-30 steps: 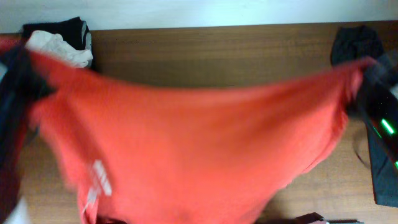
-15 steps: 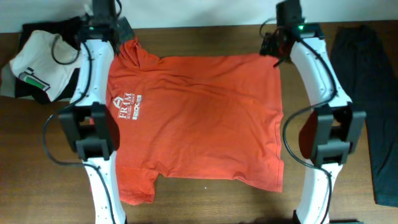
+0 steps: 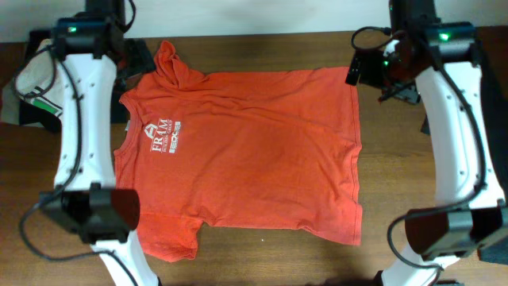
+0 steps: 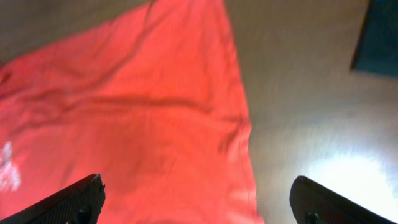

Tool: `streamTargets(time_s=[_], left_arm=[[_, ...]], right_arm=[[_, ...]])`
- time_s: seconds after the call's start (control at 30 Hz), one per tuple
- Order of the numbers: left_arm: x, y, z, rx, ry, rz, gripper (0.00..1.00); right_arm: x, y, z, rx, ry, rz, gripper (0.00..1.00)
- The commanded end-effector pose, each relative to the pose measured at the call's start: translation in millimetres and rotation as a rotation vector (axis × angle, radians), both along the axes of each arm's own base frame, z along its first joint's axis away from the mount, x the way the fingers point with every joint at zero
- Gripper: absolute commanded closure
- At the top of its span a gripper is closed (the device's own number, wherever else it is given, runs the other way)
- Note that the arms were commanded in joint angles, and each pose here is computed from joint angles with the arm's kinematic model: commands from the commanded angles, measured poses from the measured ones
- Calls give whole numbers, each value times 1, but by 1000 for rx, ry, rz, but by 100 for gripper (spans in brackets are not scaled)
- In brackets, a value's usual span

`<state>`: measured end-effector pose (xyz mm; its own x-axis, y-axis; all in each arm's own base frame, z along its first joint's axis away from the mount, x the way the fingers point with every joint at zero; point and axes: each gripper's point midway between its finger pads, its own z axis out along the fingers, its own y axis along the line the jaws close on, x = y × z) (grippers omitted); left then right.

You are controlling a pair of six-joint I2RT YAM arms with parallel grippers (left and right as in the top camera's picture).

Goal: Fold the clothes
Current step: 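Move both grippers to the shirt's bottom hem corners and grasp them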

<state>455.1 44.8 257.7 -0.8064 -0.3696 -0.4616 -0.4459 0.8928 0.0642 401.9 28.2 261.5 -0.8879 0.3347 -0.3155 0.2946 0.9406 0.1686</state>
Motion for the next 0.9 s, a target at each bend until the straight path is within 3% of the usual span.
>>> streamTargets(time_s=[0.0, 0.2, 0.47, 0.63, 0.77, 0.87], left_arm=[[-37, 14, 26, 41, 9, 101, 1], [-91, 29, 46, -4, 37, 196, 1], [-184, 40, 49, -50, -27, 273, 1], [-207, 24, -25, -116, 47, 246, 1], [-222, 29, -121, -164, 235, 290, 1], [-230, 26, -162, -294, 325, 347, 1]], right_arm=[[-21, 23, -9, 69, 102, 48, 1], [-57, 37, -10, 21, 210, 65, 1], [-95, 55, 36, -48, 56, 127, 1], [-139, 45, -5, -89, 203, 138, 1], [-156, 40, -61, -108, 314, 128, 1], [-166, 39, -100, -107, 382, 109, 1]])
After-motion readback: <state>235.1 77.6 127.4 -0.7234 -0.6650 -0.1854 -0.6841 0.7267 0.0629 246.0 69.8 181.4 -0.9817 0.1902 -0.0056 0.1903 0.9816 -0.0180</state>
